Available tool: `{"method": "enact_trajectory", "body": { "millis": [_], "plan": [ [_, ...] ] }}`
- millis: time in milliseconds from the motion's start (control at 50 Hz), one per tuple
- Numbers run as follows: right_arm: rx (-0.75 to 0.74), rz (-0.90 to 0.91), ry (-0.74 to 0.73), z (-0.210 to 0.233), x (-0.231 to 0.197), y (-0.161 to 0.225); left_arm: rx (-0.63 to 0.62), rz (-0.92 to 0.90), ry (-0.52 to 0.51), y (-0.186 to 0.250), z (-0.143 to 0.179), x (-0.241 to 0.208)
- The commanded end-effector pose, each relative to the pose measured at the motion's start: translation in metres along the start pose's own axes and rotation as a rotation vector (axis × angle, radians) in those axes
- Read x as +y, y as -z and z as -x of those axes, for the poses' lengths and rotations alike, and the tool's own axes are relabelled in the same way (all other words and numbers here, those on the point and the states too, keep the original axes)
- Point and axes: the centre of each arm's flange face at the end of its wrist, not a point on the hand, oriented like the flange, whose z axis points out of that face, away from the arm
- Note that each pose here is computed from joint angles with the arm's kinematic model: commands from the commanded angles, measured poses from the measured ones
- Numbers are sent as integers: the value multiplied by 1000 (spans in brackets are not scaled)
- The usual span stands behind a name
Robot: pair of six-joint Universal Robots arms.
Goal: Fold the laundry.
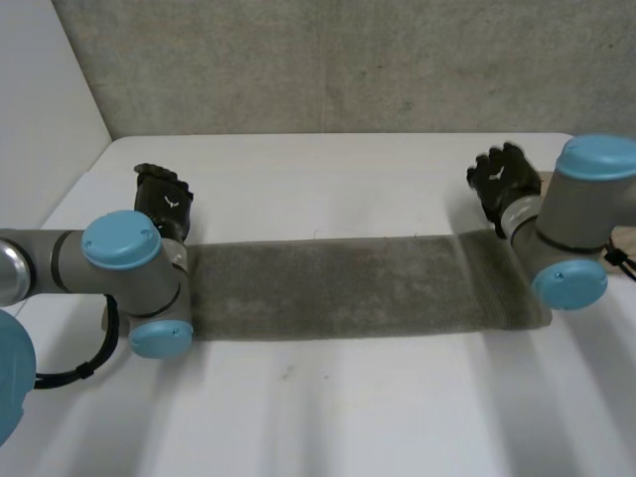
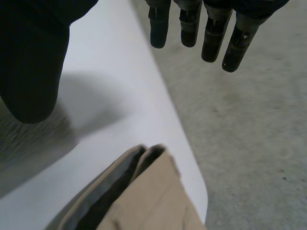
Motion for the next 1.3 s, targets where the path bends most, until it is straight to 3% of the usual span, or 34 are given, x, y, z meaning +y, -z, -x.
{"method": "enact_trajectory", "body": {
  "millis": [20, 160, 260, 380, 760, 1060, 1200, 1300],
  "plan": [
    [25, -100, -226, -43, -38, 36, 4, 2, 14, 25, 23, -8],
    [-135, 17, -320, -49, -8, 75, 31, 6, 27, 68, 46, -9],
    [-301, 164, -410, -33, 22, 109, 54, 5, 109, 94, 53, -9],
    [-386, 209, -474, -15, 49, 125, 85, 1, 214, 106, 51, -9],
    [-335, 193, -467, 7, 91, 106, 99, 15, 232, 107, 47, -5],
    [-304, 203, -465, -3, 95, 102, 98, 14, 234, 107, 47, -5],
    [-224, 289, -447, -38, 117, 118, 103, 16, 233, 111, 48, -4],
    [-113, 399, -300, -86, 162, 132, 97, 8, 234, 113, 51, -6]
  ]
}}
